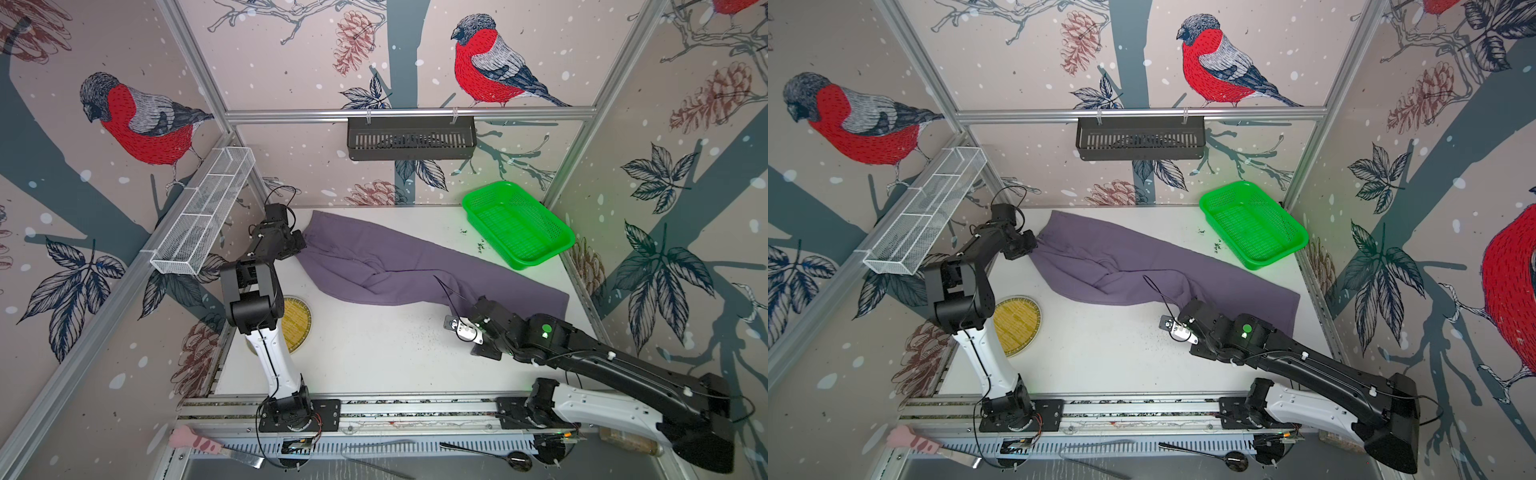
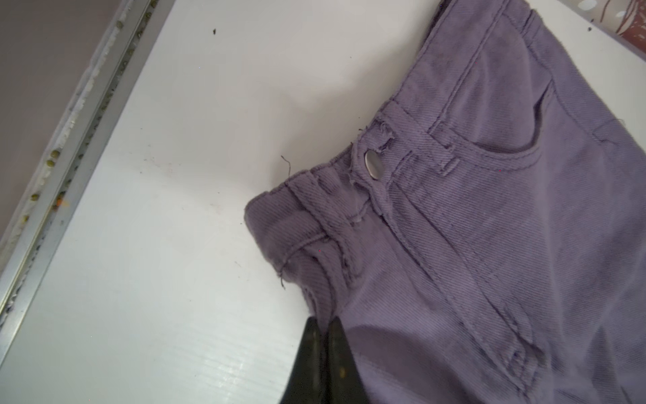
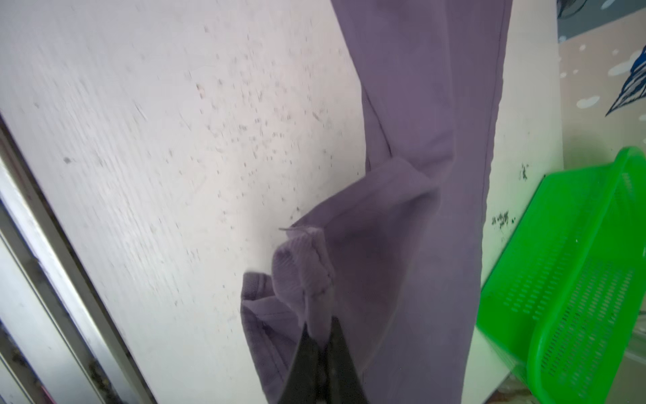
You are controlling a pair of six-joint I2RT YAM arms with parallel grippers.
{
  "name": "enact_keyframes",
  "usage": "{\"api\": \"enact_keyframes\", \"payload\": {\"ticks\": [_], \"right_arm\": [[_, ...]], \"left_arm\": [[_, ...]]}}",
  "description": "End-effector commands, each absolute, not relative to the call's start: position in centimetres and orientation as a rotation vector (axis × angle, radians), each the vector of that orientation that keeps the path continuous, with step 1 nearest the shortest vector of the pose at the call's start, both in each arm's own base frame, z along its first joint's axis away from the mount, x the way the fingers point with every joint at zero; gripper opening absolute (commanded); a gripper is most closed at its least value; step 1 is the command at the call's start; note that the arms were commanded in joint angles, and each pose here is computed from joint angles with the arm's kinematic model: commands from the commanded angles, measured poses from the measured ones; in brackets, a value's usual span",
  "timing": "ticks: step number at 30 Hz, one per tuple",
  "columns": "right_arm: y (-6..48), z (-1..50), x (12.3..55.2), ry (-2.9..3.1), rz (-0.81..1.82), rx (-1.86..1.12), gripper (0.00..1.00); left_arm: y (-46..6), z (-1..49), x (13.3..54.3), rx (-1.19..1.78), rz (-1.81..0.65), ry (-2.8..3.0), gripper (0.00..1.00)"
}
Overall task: Fold and stack the trousers
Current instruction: Flatten out the trousers at the center of the table.
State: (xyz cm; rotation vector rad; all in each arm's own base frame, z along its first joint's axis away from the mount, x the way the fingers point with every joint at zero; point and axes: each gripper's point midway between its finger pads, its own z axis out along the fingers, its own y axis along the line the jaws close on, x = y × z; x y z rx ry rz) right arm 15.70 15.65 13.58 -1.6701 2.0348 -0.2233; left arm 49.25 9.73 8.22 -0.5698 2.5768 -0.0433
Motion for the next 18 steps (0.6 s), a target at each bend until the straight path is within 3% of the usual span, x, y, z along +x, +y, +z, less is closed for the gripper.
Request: {"api": "enact_keyframes", "payload": {"ticks": [1,10,18], "right_arm": [[11.2,13.5,15.4,2.083,-0.462,-1.726,0.05],[2.2,16.8,18.5,2.137,-0.996,-1.493,0.05],[-1.3,16.2,18.2,2.232,-1.154,-1.363,0.05]], "left_arm": [[11.4,8.7,49.5,-0.573,0.069,2.570,0.00],[12.9,9.6,50.6,-0.584,0.138,2.548,0.00],[13.3,9.1,51.0,-0.568,0.158,2.563,0.00]]}}
